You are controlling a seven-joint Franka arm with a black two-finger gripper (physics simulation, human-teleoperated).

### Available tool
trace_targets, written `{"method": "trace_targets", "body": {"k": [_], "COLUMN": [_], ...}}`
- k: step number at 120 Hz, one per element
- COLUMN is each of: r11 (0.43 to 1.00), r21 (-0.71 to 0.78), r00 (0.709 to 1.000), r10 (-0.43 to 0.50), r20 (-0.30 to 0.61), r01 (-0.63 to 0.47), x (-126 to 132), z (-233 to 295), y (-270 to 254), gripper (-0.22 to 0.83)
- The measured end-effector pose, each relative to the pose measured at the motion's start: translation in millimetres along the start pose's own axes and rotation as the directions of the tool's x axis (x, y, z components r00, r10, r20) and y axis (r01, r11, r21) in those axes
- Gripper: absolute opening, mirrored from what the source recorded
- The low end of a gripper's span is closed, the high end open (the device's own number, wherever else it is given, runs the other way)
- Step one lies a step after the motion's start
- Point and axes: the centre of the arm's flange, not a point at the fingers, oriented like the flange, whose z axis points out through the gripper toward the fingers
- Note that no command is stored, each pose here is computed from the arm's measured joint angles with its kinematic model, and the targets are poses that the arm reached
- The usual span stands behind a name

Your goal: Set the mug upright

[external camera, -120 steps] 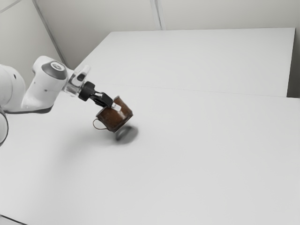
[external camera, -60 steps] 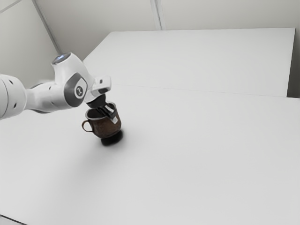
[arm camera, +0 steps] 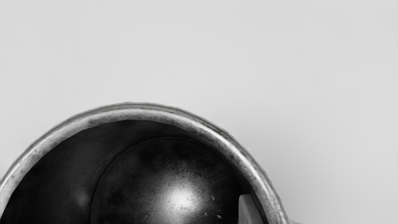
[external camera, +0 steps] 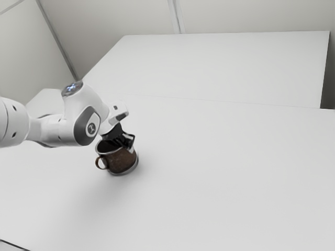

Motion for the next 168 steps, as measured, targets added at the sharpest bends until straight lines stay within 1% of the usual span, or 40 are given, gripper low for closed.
{"method": "trace_targets", "body": {"k": [24,43,50,62,76,101,113,124,135,145,154,161,168], "r11": [0.999,0.999,0.999,0.999,0.996,0.992,0.993,0.995,0.999,1.0,0.998,0.995,0.994], "r21": [0.018,0.037,0.039,0.032,0.005,-0.02,-0.023,-0.021,0.001,0.024,0.048,0.069,0.089], "r00": [0.999,0.999,0.999,0.999,0.996,0.99,0.989,0.991,0.995,0.996,0.997,0.997,0.997], "r10": [-0.037,-0.021,-0.022,-0.041,-0.088,-0.119,-0.115,-0.09,-0.039,0.007,0.048,0.066,0.063], "r20": [-0.019,-0.025,-0.025,-0.021,0.001,0.076,0.097,0.102,0.088,0.087,0.063,0.048,0.039], "r01": [0.037,0.022,0.023,0.042,0.088,0.121,0.117,0.093,0.039,-0.009,-0.051,-0.069,-0.067], "x": [-1,7,9,16,23,34,44,58,80,92,103,112,117], "z": [6,0,-2,-6,-13,-32,-45,-65,-100,-127,-166,-199,-229], "y": [7,13,15,18,21,28,31,35,39,41,42,39,28], "gripper": [-0.17,0.18,0.28,0.41,0.5,0.57,0.59,0.6,0.6,0.61,0.61,0.61,0.61]}}
